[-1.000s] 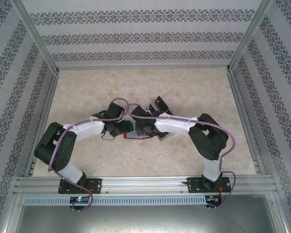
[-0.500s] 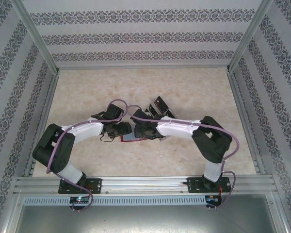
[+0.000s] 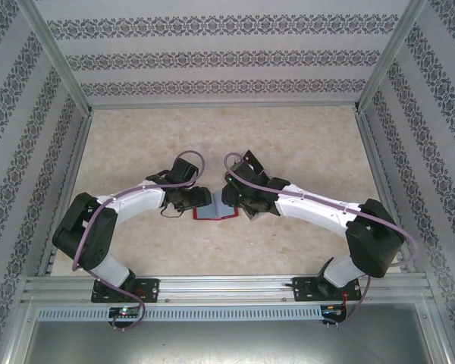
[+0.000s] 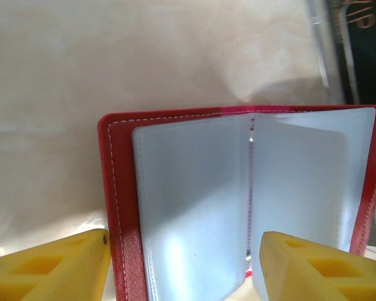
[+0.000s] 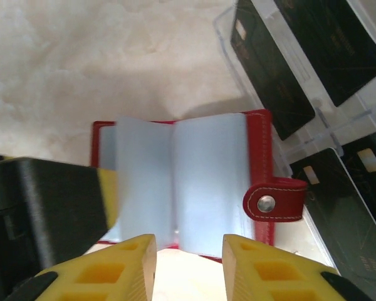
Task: Put the credit cards into the card holder
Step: Flip over the card slot in the card holder.
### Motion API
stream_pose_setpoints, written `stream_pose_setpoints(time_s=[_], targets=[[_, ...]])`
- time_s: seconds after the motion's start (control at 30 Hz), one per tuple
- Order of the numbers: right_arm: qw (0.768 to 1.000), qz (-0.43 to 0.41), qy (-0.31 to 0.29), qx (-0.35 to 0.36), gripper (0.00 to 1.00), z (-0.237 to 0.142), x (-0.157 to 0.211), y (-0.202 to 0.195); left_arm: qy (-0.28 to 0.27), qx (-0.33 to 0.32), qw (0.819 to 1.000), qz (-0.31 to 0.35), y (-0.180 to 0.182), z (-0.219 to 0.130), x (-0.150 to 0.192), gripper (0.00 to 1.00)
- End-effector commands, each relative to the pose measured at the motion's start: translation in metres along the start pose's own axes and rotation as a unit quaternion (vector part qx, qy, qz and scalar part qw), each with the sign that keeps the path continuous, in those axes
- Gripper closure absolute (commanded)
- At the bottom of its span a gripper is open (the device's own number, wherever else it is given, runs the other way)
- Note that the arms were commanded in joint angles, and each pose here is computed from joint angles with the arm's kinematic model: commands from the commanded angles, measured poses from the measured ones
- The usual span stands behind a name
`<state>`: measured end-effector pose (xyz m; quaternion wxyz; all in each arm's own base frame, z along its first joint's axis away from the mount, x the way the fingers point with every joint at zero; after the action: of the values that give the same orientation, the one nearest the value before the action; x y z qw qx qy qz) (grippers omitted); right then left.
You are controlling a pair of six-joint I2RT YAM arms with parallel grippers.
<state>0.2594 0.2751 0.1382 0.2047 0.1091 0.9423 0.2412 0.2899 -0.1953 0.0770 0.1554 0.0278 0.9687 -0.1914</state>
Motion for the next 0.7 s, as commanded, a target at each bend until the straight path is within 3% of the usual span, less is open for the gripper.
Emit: stream_pose_setpoints(time_s=[0.0,0.43,0.57,0.67], targets=[[0.999,0.005,0.004,-0.040,0.68,-0.007,0.000,0.009,0.017,-0.002,1.000,0.019,-0.013,0.006,0.001,0.35],[0.998,0.025,0.020,-0.063,0.84,0.003,0.018,-0.007,0.037,0.000,0.998,0.047,-0.040,0.027,0.002,0.35],[0.999,0.030,0.008,-0.044,0.74,0.002,0.019,-0.020,0.040,0.000,0.998,0.052,-0.044,0.030,0.003,0.35],[0.999,0.025,0.006,-0.029,0.73,0.006,0.019,-0.027,0.041,0.000,0.998,0.054,-0.046,0.032,0.004,0.35]])
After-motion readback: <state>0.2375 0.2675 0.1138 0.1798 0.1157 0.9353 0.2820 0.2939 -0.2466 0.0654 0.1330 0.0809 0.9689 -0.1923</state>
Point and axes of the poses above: each hand's point on the last joint's axis, 136 mm out from that joint toward the fingers, its own z axis out along the fingers, its own y axis along the line the jaws close on, x = y × z, the point moved 3 cm from there along -z, back along the fingers, and after that the axes turned 12 degrees about z, right-handed, at the moved point
